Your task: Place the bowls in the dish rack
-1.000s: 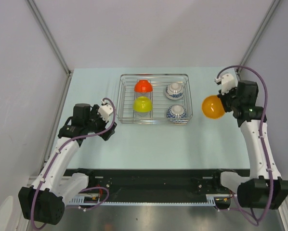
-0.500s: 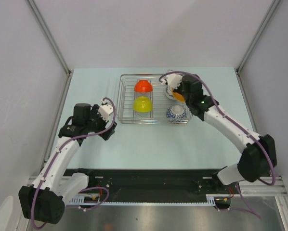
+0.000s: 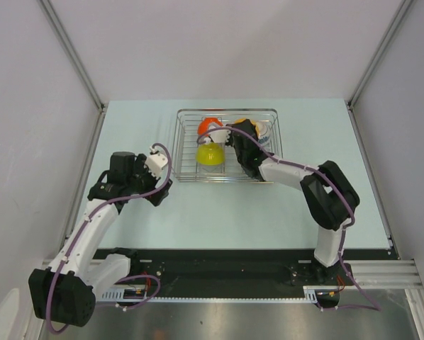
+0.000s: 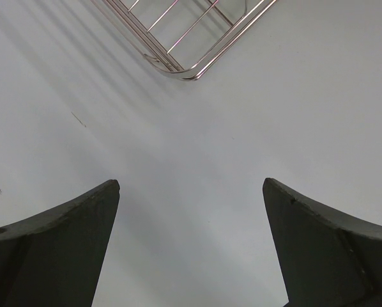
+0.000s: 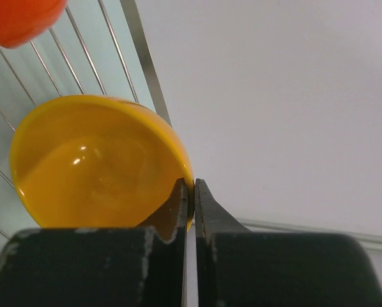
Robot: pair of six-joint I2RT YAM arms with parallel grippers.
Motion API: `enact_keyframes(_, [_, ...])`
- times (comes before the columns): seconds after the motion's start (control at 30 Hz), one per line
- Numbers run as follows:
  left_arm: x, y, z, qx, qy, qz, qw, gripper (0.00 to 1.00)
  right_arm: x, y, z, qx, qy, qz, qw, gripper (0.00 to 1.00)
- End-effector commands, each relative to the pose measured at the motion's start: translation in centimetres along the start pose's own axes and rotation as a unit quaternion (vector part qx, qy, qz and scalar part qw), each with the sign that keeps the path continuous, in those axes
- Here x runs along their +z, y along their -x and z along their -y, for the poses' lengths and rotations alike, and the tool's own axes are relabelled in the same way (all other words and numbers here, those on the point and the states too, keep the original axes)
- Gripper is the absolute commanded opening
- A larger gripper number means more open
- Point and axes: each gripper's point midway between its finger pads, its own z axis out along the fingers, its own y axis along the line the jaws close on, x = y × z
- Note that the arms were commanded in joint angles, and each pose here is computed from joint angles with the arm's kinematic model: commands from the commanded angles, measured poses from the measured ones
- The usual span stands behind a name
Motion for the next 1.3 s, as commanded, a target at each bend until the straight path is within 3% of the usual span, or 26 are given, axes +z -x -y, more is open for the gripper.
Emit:
enact_keyframes(0.0, [0.1,0.5,-0.6,0.002,0.01,0.013,1.0,1.0,0.4,2.1,2.6,-0.006,-0.09,0.025,0.996,0.0])
enact_keyframes(0.67, [0.1,-0.2,-0.5,0.003,0.011,0.014,1.0,1.0,2.2,2.4,-4.2,-0.051,-0.063,0.045,0.996,0.0])
enact_keyframes(1.27, [0.1,-0.5,-0.6,0.002,0.012,0.017,1.0,1.0,1.3,2.1,-6.8,-0.116,-0.037,0.07,0.99,0.0])
